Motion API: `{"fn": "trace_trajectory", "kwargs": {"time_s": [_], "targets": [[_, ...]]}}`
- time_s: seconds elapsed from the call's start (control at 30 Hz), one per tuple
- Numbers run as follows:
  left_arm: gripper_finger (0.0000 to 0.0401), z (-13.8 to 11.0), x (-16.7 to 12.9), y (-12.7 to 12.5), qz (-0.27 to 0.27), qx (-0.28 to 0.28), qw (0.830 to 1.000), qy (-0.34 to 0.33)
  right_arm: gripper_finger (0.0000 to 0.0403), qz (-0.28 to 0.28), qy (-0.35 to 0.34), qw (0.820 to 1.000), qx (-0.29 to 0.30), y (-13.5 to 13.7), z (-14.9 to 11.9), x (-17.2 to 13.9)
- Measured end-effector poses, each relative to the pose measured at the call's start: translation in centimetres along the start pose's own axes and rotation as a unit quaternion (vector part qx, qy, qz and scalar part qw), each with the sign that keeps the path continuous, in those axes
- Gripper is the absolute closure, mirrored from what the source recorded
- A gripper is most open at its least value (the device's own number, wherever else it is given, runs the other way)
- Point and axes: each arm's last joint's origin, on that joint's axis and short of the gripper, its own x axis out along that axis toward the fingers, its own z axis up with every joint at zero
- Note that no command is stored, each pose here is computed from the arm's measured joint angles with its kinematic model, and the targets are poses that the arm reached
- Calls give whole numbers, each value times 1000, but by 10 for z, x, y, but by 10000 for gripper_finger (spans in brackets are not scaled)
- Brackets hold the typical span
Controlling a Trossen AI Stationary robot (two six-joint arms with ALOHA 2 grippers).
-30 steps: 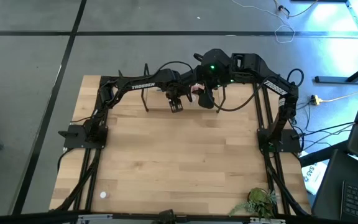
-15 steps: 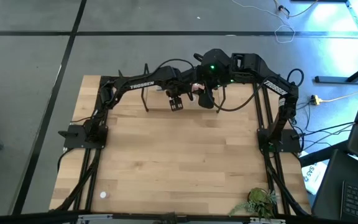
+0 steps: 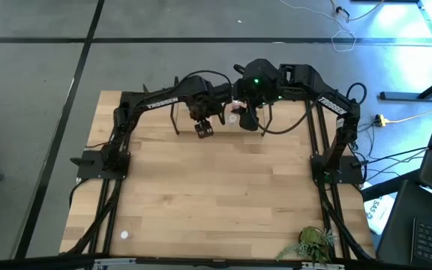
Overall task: Pick and place medicine bottles onto shelf by color
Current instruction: Put the pink pill bottle on the shelf
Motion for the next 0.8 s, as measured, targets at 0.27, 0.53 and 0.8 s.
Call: {"fn": "trace_trajectory", "kwargs": {"time_s": [0.27, 0.53, 0.8], "targets": [[167, -31, -46, -16, 71, -37, 996, -42, 190, 0, 0, 1000, 0, 0, 0, 0], [167, -88, -68, -24, 51, -135, 988, -47, 190, 0, -1, 1000, 0, 0, 0, 0], [167, -154, -95, -57, -53, -200, 977, -51, 190, -1, -6, 1000, 0, 0, 1, 0]]}}
